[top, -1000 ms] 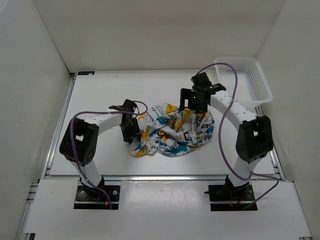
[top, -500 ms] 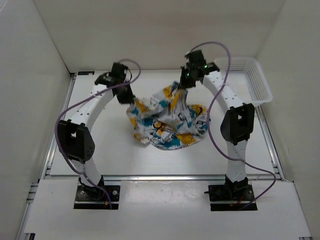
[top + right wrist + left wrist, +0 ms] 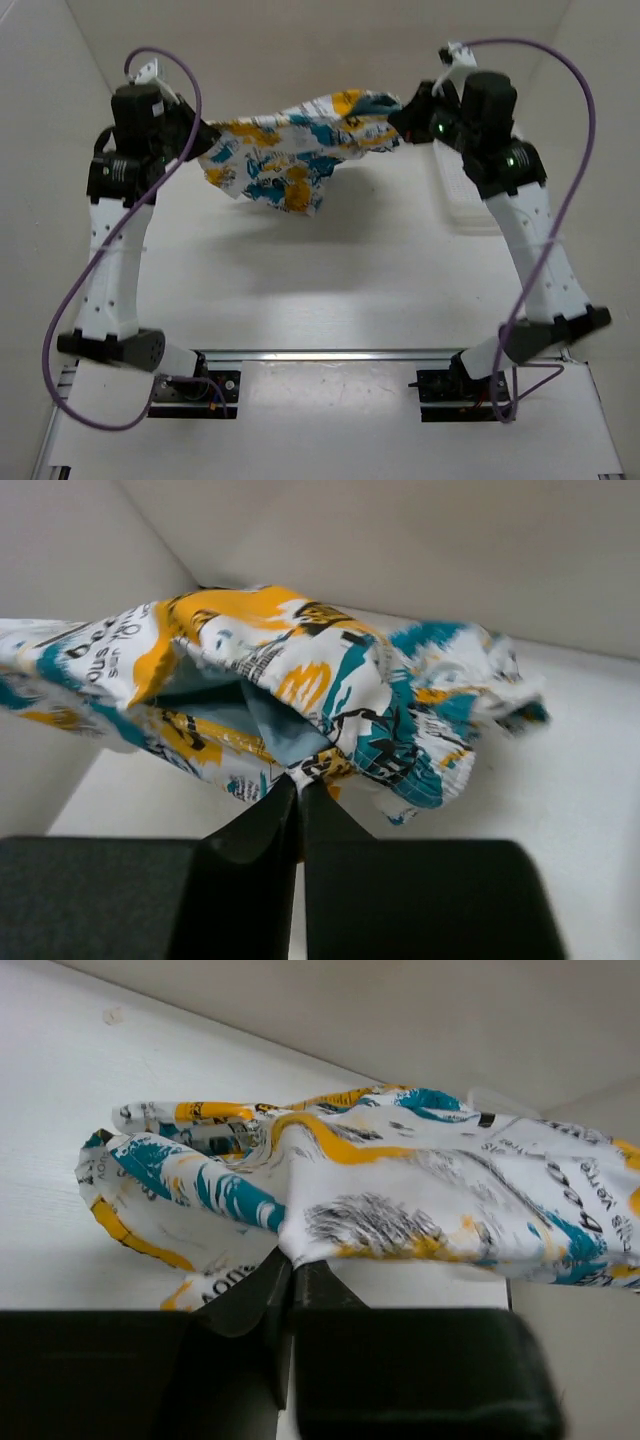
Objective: Fold and stack the shorts
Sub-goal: Move the shorts to the center of the board
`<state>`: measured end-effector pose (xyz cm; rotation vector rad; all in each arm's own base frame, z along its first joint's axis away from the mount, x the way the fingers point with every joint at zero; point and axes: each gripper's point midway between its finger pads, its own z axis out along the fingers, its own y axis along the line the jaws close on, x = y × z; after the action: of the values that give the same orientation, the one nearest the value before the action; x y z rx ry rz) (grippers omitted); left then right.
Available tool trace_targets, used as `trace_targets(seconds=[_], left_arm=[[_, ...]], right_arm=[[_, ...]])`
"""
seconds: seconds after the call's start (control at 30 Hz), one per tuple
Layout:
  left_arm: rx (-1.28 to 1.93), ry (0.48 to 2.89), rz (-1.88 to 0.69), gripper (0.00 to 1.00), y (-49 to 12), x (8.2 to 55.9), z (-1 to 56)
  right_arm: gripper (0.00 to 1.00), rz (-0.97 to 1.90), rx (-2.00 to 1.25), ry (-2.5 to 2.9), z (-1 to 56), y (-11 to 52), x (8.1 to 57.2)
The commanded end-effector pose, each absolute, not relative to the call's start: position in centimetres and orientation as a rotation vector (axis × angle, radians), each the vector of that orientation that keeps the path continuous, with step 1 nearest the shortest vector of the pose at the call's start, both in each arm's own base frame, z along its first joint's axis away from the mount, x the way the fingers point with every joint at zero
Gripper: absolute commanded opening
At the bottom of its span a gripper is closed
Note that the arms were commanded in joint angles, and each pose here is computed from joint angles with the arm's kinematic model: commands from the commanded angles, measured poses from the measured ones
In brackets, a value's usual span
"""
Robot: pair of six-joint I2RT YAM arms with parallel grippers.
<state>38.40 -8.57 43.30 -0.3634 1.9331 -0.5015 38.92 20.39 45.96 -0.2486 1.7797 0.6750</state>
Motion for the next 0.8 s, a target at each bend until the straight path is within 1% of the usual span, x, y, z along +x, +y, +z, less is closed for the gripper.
trace_targets(seconds=[0.0,0.03,0.07,0.1,0.13,0.17,0.2,0.27,0.3,0.33,0.37,0.4,0.43,0.47,0.5,0.53,0.6,0.63,0.67,0.7,0.73,0.77], left_arm=[[-0.454,2.042,-0.367,0.20,-5.4,34.6,37.5],[-0.442,2.080,-0.391,0.29,-5.8,33.3,36.0],[-0.446,2.104,-0.415,0.64,-6.1,32.2,34.6],[-0.425,2.125,-0.444,0.84,-6.8,31.2,33.4],[-0.409,2.180,-0.485,0.98,-7.4,29.0,30.8],[-0.418,2.198,-0.496,1.00,-7.5,28.2,29.8],[-0.422,2.212,-0.493,1.00,-7.4,27.6,28.9],[-0.427,2.258,-0.468,1.00,-7.2,27.0,26.8],[-0.427,2.258,-0.468,0.94,-7.2,27.0,26.8],[-0.429,2.286,-0.430,0.71,-6.9,27.5,25.9],[-0.441,2.304,-0.409,0.54,-6.7,27.9,25.3],[-0.452,2.325,-0.388,0.36,-6.5,28.3,24.6],[-0.492,2.378,-0.381,0.23,-6.6,28.8,23.0],[-0.511,2.402,-0.378,0.10,-6.7,29.1,22.2],[-0.532,2.435,-0.371,0.10,-6.7,29.2,21.1],[-0.569,2.448,-0.375,0.10,-6.8,29.4,20.3],[-0.637,2.513,-0.362,0.10,-6.9,29.1,17.4],[-0.653,2.521,-0.379,0.10,-7.2,29.0,16.8],[-0.705,2.562,-0.402,0.14,-7.6,28.3,15.0],[-0.723,2.567,-0.422,0.24,-7.9,28.4,14.3],[-0.737,2.571,-0.442,0.31,-8.2,28.3,13.7],[-0.786,2.609,-0.465,0.45,-8.6,27.8,12.1]], right_arm=[[0.07,0.336,-0.047,1.799,41.4,13.2,38.5],[0.16,0.291,-0.028,1.857,37.0,11.7,36.1],[0.30,0.264,0.008,1.860,35.3,10.8,35.3],[0.65,0.239,0.047,1.888,33.3,9.8,34.1],[0.74,0.205,0.073,1.940,29.8,8.6,32.0],[0.80,0.136,0.135,1.960,28.2,6.9,31.1],[0.89,0.113,0.205,2.004,26.4,5.8,29.9],[0.89,0.089,0.264,2.050,24.0,4.6,28.3],[0.87,0.099,0.299,2.079,23.1,4.5,27.9],[0.69,0.139,0.307,2.086,23.1,4.9,27.9],[0.56,0.167,0.312,2.122,22.3,5.5,27.9],[0.42,0.202,0.336,2.184,20.8,6.3,28.1],[0.24,0.250,0.335,2.216,20.4,7.3,28.3],[0.17,0.291,0.341,2.266,19.4,8.1,28.2],[0.11,0.359,0.340,2.349,17.6,9.6,28.3],[0.02,0.416,0.377,2.390,16.8,10.6,28.2],[0.02,0.508,0.419,2.473,14.5,11.6,28.3],[0.02,0.638,0.427,2.473,14.6,13.1,28.6],[0.12,0.686,0.446,2.468,14.3,13.2,29.0],[0.19,0.706,0.453,2.487,13.2,13.4,29.1],[0.33,0.715,0.471,2.450,13.4,13.2,30.3],[0.38,0.725,0.467,2.453,13.1,13.4,30.5]])
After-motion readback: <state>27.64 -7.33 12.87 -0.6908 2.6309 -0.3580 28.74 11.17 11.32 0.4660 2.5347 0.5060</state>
